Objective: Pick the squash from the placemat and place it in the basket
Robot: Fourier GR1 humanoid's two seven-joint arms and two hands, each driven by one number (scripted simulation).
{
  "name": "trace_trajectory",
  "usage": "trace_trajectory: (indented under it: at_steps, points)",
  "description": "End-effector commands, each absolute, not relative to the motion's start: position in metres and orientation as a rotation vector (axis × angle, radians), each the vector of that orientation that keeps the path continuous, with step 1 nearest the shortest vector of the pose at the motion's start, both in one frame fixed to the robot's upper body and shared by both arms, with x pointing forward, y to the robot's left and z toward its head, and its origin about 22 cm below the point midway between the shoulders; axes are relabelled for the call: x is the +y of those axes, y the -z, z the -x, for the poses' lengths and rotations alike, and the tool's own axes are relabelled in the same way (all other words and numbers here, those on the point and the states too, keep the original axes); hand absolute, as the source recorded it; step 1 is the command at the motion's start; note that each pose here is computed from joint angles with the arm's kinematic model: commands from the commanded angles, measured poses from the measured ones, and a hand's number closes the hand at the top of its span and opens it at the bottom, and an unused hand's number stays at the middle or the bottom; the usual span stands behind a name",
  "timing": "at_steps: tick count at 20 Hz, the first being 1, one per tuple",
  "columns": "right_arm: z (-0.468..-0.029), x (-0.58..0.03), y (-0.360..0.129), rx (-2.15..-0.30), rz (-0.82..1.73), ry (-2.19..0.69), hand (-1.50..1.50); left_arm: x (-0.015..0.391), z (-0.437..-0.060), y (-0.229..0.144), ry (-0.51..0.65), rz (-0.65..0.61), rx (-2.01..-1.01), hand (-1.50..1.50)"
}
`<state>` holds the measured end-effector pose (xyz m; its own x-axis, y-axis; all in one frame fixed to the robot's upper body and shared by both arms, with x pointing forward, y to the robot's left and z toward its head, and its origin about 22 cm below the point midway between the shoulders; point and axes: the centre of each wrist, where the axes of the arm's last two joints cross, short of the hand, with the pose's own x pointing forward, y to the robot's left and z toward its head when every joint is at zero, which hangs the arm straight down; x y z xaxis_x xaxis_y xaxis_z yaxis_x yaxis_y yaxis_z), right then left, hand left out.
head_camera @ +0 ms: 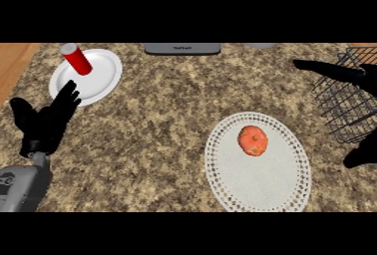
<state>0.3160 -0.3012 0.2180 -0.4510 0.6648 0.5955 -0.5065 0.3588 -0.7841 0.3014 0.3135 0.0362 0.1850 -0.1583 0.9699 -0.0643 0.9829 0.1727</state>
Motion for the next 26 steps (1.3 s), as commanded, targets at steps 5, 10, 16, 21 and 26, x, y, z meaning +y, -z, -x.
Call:
trace_trajectory:
  at_steps: [5,10,16,21,26]
  points:
    - [-0.315,-0.286,-0.13,-1.627,0.163,-1.285,-1.5,0.31,-0.285,-0.024,0.066,-0.18,-1.39,0.0]
    - [-0.329,-0.263,-0.081,-1.651,0.077,-1.181,-1.5,0.305,-0.298,-0.038,0.06,-0.171,-1.384,0.0]
    - [-0.338,-0.241,-0.055,-1.548,0.14,-1.284,-1.5,0.303,-0.293,-0.029,0.073,-0.198,-1.396,0.0]
    - [-0.357,-0.23,-0.045,-1.459,0.145,-1.377,-1.5,0.297,-0.305,-0.037,0.073,-0.184,-1.378,0.0]
    - [-0.355,-0.26,-0.022,-1.478,0.18,-1.361,-1.5,0.313,-0.29,-0.054,0.07,-0.196,-1.383,0.0]
